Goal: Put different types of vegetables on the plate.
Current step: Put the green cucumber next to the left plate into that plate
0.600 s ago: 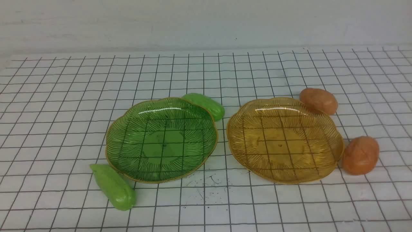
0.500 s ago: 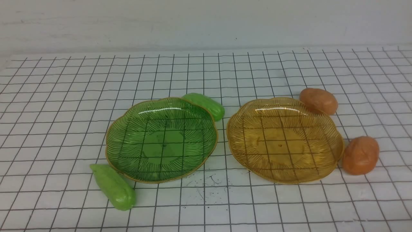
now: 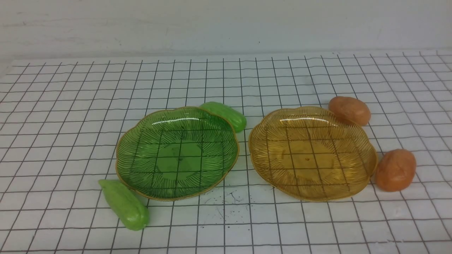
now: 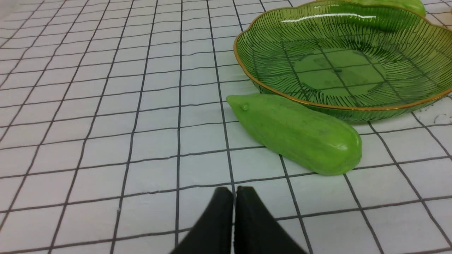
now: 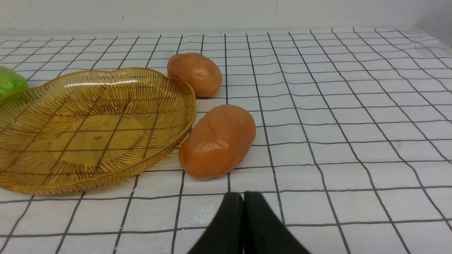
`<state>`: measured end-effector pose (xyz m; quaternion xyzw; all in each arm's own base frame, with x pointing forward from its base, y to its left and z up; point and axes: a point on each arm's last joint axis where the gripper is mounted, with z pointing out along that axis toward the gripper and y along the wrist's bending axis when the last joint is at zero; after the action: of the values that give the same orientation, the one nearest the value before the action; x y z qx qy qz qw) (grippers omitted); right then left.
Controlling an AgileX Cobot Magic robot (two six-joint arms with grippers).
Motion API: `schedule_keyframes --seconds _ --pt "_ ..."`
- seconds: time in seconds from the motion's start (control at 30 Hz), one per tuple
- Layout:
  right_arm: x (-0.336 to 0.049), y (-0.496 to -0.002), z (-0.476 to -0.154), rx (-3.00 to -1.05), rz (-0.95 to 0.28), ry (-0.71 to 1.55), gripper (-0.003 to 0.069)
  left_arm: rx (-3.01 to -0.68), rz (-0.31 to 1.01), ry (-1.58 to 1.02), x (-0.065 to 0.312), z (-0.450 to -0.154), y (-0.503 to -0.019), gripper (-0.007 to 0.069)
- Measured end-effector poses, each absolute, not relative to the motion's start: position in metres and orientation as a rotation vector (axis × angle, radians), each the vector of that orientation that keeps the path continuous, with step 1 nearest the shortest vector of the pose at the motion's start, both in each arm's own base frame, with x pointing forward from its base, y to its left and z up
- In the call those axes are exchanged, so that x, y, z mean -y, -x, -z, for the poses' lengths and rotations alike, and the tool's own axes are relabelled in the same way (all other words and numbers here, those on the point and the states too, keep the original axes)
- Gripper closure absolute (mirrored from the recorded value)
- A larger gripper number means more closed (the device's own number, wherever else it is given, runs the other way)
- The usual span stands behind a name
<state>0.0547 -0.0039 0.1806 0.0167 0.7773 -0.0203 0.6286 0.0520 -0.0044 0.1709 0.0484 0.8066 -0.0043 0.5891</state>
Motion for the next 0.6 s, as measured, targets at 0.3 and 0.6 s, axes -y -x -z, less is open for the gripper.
schedule_keyframes --seconds 0.3,0.6 --pt "0.004 -0.055 -0.181 -1.781 0.047 -0.038 0.0673 -1.834 0.082 -0.051 0.006 -0.174 -0.053 0.0633" --pt "0.004 -0.055 -0.181 -1.781 0.047 -0.038 0.0673 -1.627 0.456 0.292 0.01 -0.192 -0.056 0.0633"
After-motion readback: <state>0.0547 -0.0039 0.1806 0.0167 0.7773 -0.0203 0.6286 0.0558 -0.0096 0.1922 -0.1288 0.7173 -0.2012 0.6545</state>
